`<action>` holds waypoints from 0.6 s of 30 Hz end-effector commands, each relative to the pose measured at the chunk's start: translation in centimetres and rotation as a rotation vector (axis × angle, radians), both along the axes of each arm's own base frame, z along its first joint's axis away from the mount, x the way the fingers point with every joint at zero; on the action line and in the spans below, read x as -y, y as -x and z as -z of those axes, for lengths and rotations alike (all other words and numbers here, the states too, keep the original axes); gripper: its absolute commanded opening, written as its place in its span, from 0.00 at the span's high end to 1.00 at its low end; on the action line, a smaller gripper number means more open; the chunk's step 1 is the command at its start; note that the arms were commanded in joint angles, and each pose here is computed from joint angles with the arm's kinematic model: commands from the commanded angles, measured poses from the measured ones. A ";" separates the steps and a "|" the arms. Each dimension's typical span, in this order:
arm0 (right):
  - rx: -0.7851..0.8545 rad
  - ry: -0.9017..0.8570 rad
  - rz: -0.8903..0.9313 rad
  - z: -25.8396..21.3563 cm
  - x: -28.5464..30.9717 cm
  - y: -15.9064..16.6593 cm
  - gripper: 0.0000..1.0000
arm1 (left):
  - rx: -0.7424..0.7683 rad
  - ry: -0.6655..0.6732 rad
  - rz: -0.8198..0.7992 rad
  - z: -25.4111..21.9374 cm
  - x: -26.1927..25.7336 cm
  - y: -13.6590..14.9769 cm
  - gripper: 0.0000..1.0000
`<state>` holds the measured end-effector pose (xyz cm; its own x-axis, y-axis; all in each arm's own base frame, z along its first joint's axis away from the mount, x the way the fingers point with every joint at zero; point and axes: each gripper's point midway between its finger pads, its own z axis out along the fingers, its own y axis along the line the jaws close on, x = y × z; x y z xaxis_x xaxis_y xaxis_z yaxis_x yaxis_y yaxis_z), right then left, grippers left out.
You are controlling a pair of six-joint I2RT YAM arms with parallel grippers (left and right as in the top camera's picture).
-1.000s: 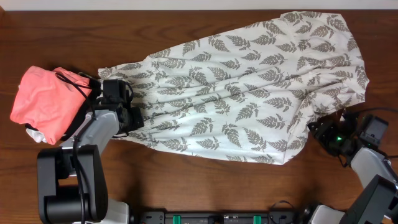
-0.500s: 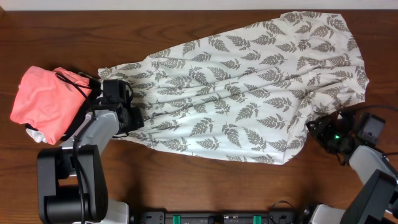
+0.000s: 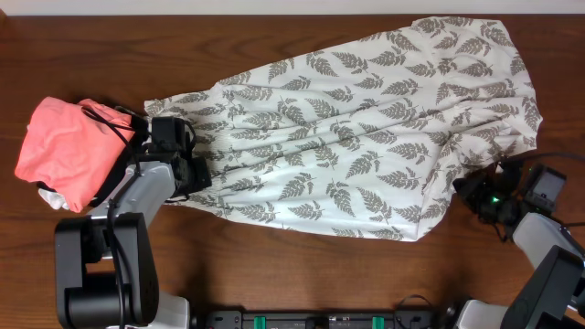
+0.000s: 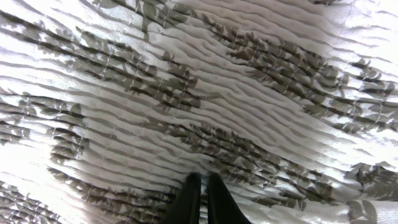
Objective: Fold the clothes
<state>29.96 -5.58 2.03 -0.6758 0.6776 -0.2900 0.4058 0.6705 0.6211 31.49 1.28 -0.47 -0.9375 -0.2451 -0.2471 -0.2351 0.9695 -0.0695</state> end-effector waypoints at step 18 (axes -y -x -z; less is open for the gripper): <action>0.105 0.361 0.026 -14.5 4.6 -1.0 0.99 | -0.100 -0.006 -0.014 1.9 -0.4 2.5 0.92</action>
